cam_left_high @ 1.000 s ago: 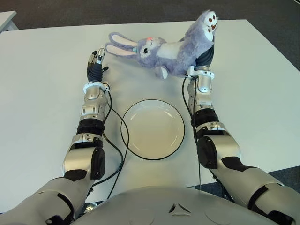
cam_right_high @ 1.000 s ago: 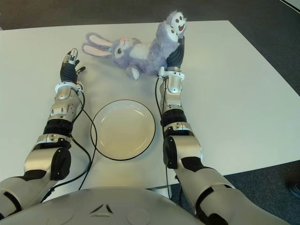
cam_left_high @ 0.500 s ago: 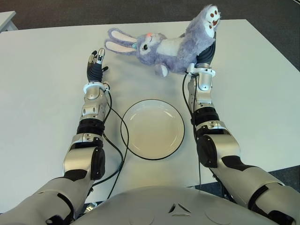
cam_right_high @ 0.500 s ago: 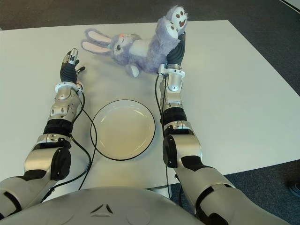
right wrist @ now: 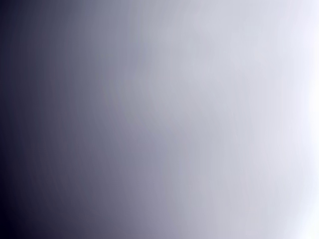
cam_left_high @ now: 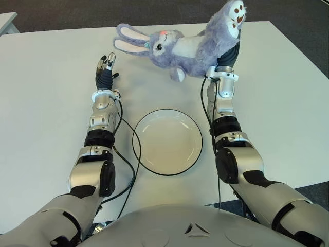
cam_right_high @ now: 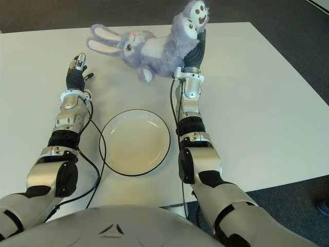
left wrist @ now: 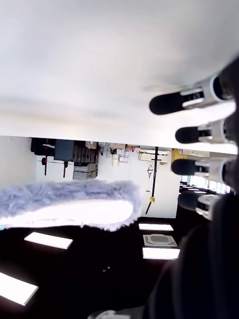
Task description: Put the doll into the plate.
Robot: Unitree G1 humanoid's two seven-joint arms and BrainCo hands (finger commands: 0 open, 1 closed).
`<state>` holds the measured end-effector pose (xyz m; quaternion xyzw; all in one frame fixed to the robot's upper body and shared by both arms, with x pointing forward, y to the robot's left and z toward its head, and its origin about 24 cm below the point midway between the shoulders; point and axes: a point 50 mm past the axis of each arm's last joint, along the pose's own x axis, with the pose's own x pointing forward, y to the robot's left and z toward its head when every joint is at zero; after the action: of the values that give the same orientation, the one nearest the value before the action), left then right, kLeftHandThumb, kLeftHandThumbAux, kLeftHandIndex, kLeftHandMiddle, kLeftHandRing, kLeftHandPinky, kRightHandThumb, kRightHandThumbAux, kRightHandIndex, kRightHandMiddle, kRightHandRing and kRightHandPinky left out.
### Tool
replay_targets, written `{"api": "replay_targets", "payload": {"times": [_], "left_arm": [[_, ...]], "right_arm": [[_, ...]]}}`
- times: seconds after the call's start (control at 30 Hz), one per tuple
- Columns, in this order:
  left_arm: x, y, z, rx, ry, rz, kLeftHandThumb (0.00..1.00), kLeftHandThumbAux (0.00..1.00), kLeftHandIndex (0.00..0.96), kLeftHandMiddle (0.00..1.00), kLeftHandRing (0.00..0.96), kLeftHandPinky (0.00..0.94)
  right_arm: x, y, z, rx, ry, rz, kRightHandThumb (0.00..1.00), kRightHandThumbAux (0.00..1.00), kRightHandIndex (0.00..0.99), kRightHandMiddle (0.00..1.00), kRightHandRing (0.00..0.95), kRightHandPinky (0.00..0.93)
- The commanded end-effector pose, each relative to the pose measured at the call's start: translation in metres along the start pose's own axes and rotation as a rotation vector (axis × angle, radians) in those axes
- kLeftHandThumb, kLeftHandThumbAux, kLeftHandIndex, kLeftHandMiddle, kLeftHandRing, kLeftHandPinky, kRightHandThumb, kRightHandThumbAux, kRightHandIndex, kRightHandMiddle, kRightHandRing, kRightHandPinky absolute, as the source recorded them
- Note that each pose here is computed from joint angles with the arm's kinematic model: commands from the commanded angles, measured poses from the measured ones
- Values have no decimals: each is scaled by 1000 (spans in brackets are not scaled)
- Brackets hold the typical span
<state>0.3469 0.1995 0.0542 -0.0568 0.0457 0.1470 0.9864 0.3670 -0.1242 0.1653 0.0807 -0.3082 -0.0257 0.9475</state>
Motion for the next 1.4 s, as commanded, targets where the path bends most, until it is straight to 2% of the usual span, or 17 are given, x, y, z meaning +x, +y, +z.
{"api": "replay_targets", "payload": {"times": [0.03,0.2,0.47,0.63,0.8,0.9,1.2,1.23,1.3,1.4], "left_arm": [[-4,4,-18,26,78,12,0,382,0,94,56,0],[-4,4,-18,21,78,12,0,385,0,96,57,0],[-4,4,-19,16,78,10,0,387,0,92,53,0],[-4,4,-19,13,79,9,0,389,0,88,51,0],[-4,5,-19,13,81,11,0,389,0,88,51,0],[-3,5,-19,14,81,12,0,389,0,88,51,0],[-3,5,-19,23,84,13,0,393,0,90,54,0],[-3,5,-19,23,84,13,0,392,0,91,54,0],[-3,5,-19,24,85,14,0,392,0,90,54,0],[-3,5,-19,25,86,16,0,391,0,91,54,0]], "right_arm": [[4,6,11,25,-66,13,724,706,438,730,802,839],[4,7,16,43,-93,23,726,706,438,689,780,838],[3,8,24,92,-142,65,728,705,440,713,793,857],[-1,9,31,109,-193,79,727,706,439,695,784,849],[-5,9,34,125,-204,82,726,708,439,655,755,823],[-7,9,36,131,-207,83,726,708,438,619,739,839],[-14,12,40,140,-219,97,727,708,438,639,761,873],[-15,12,40,142,-219,99,812,688,414,522,750,866],[-16,12,40,147,-218,101,838,681,409,487,746,864],[-20,13,39,165,-218,104,841,682,402,485,755,875]]}}
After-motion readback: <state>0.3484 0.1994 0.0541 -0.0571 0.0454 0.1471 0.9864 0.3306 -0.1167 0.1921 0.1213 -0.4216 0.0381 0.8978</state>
